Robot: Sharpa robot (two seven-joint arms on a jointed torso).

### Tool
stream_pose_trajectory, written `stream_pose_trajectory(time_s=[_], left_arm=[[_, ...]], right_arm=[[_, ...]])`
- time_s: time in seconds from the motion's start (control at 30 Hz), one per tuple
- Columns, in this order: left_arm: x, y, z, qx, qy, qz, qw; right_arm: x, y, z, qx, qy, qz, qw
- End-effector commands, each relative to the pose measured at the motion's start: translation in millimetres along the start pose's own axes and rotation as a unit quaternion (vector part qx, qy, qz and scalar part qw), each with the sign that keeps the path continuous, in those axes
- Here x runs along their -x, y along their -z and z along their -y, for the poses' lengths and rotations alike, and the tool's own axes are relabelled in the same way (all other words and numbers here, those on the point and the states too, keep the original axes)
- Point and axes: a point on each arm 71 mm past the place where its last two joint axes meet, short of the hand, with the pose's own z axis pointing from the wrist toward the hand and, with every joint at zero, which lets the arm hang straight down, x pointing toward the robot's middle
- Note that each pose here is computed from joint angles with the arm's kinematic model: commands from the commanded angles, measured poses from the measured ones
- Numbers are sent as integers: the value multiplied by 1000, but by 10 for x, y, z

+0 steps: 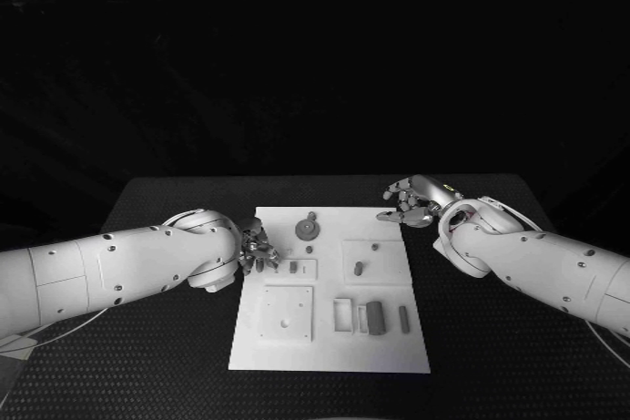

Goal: Assemble the parts on the task board

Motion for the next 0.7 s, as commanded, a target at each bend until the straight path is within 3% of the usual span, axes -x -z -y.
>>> stream_pose_trajectory(time_s=[0.03,0.7], left_arm=[[-32,-10,13,0,-14,-8,1000],[-55,-78,14,0,-26,3,1000]], right_arm=[[-11,0,-11,2,0,-5,1000],[-6,4,-3,2,1,-5,1000]])
